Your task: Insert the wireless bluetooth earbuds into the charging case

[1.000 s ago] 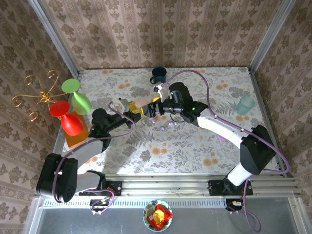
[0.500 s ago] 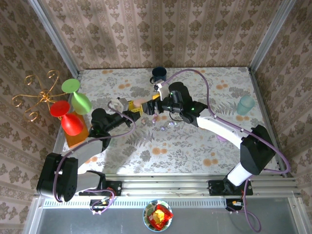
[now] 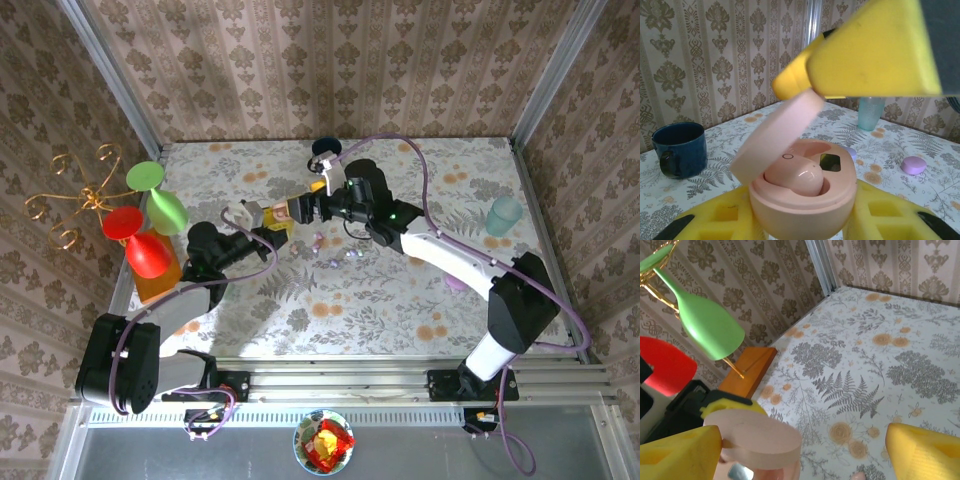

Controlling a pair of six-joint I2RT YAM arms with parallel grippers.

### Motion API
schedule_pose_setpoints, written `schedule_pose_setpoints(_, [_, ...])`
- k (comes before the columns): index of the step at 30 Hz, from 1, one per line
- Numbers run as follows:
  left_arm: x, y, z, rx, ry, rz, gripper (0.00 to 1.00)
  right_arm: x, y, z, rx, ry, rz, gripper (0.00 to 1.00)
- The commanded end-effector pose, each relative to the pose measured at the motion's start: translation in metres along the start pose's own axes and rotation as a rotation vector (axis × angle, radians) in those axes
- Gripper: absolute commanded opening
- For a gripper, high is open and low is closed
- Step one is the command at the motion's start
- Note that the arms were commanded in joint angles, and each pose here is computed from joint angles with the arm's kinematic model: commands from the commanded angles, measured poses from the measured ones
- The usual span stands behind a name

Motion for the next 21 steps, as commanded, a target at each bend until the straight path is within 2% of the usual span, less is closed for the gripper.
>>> schedule_pose_setpoints(1, [-0.014,-0.014,-0.002,0.056,-0.034,0.063,0.32,-0.004,-0.013,0.006,0.05,0.001,0.007,0.86])
schedule_pose_setpoints(21, [-0.014,-0.026,-0.004,0.122,-0.026,0.054,0.32,-0.018,-0.009,0.002,0.041,-0.006,0.013,0.86])
Point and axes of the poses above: each hand's point on the last joint's axis, 136 mm out from that joint toward the fingers, its own z axis out along the fingers, its own y axis along the line the jaws close on, x = y × z, the point moved 1 cm from there along -z, back along the fingers, and after that the axes turned 8 degrees about -z, right-handed, at the moved point
